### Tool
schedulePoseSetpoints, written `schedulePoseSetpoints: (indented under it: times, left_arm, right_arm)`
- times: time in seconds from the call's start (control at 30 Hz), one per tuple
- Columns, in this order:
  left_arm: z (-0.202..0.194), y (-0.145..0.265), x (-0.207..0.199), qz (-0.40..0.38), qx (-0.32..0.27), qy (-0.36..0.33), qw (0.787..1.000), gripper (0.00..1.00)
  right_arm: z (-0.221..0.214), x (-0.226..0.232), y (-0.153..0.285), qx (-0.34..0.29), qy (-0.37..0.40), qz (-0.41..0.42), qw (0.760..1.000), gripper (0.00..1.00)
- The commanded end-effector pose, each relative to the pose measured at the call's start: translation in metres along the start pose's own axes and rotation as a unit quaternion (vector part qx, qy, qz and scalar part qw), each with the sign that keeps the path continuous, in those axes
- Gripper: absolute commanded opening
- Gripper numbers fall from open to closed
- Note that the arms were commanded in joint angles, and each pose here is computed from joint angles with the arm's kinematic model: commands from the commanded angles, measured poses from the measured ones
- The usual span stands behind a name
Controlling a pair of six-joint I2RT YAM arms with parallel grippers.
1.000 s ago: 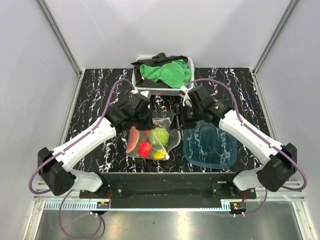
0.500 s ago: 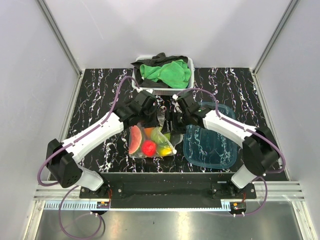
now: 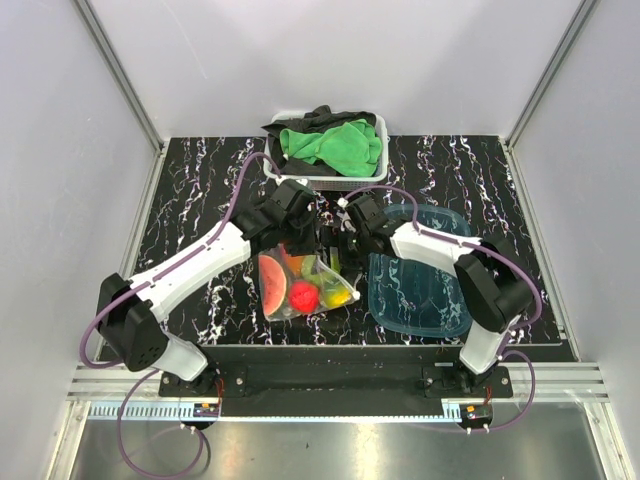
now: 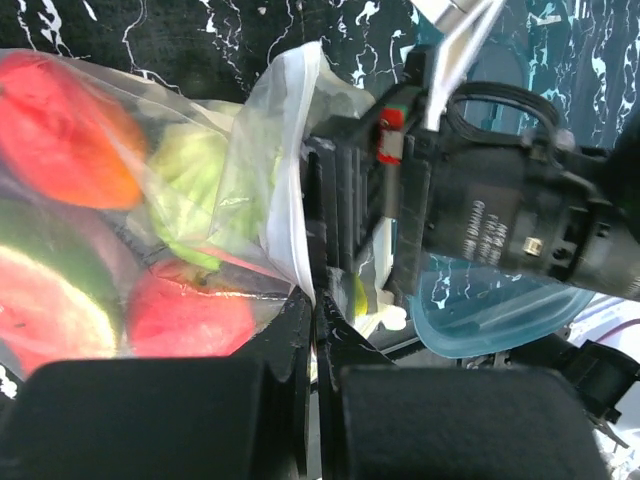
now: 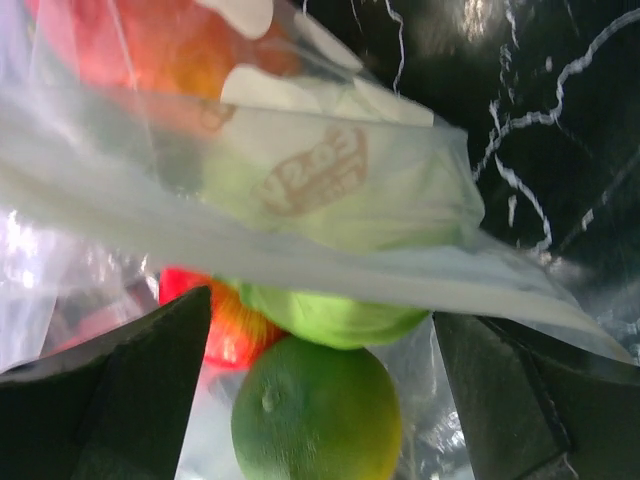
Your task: Open the zip-top bag and remove the fake food
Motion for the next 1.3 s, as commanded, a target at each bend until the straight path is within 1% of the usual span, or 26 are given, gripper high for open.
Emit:
schedulePoseSetpoints:
  times: [0.0,0.07,0.17,0.27,0.3,0.4,0.43,0.5,0.53,0.6,0.63,0.83,0.97,1.0,1.07,1.13,1.2,1.27]
  left_arm:
    - [0.009,0.004,-0.022,-0.067,-0.006,0.002,0.998,0.00]
    - [0.007,0.002,-0.021,-0.065,-0.003,0.004,0.998,0.00]
    - [0.006,0.004,-0.019,-0.065,-0.009,0.006,0.998,0.00]
    - [0.005,0.007,-0.015,-0.059,-0.017,0.007,0.998,0.00]
    - [0.006,0.007,-0.014,-0.055,-0.023,0.009,0.998,0.00]
    - [0.005,0.009,-0.008,-0.045,-0.033,0.015,0.998,0.00]
    - [0.006,0.011,-0.006,-0.044,-0.036,0.016,0.998,0.00]
    - [0.006,0.010,-0.001,-0.038,-0.038,0.020,0.998,0.00]
    - [0.006,0.010,0.000,-0.037,-0.039,0.021,0.998,0.00]
    - [0.008,0.010,0.005,-0.032,-0.042,0.025,0.998,0.00]
    - [0.008,0.010,0.007,-0.030,-0.044,0.025,0.998,0.00]
    - [0.008,0.013,0.016,-0.026,-0.051,0.024,0.998,0.00]
    - [0.010,0.020,0.020,-0.030,-0.059,0.022,0.998,0.00]
    - [0.009,0.021,0.025,-0.029,-0.058,0.021,0.998,0.00]
    - [0.008,0.021,0.028,-0.029,-0.056,0.024,0.998,0.00]
    - [0.005,0.022,0.031,-0.028,-0.056,0.024,0.998,0.00]
    - [0.004,0.023,0.033,-0.027,-0.055,0.023,0.998,0.00]
    - [0.003,0.022,0.034,-0.029,-0.051,0.023,0.998,0.00]
  right_arm:
    - [0.012,0.002,-0.015,-0.025,0.027,0.024,0.999,1.00]
    - [0.017,0.002,-0.018,-0.031,0.027,0.021,0.999,0.98]
    - [0.020,0.000,-0.022,-0.032,0.024,0.016,0.999,0.87]
    - [0.022,0.007,-0.019,-0.039,0.030,0.027,0.998,0.71]
    - [0.024,0.010,-0.015,-0.042,0.030,0.032,0.998,0.61]
    - [0.029,0.022,0.001,-0.059,0.037,0.043,0.997,0.47]
    - [0.029,0.024,0.004,-0.060,0.039,0.044,0.996,0.38]
    - [0.031,0.032,0.016,-0.060,0.044,0.048,0.996,0.31]
    - [0.030,0.034,0.022,-0.055,0.046,0.051,0.996,0.23]
    - [0.031,0.040,0.028,-0.056,0.050,0.056,0.996,0.19]
    - [0.030,0.042,0.034,-0.054,0.053,0.055,0.996,0.14]
    - [0.029,0.057,0.058,-0.047,0.084,0.057,0.994,0.06]
    - [0.027,0.059,0.072,-0.043,0.103,0.036,0.993,0.06]
    - [0.026,0.059,0.087,-0.055,0.111,0.009,0.992,0.06]
    - [0.030,0.060,0.099,-0.076,0.114,-0.016,0.990,0.06]
    - [0.030,0.062,0.116,-0.086,0.115,-0.036,0.989,0.07]
    - [0.031,0.054,0.133,-0.098,0.104,-0.071,0.987,0.08]
    - [0.032,0.050,0.148,-0.108,0.101,-0.080,0.986,0.08]
Point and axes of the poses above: each gripper's point midway between its finger pads, its own y axis back along the fingers, its own x axis along the line the jaws close on, z = x × y, the point moved 8 cm from there along y, back along the fingers, and after that the axes turned 4 degrees about y, right-handed, at the moved point
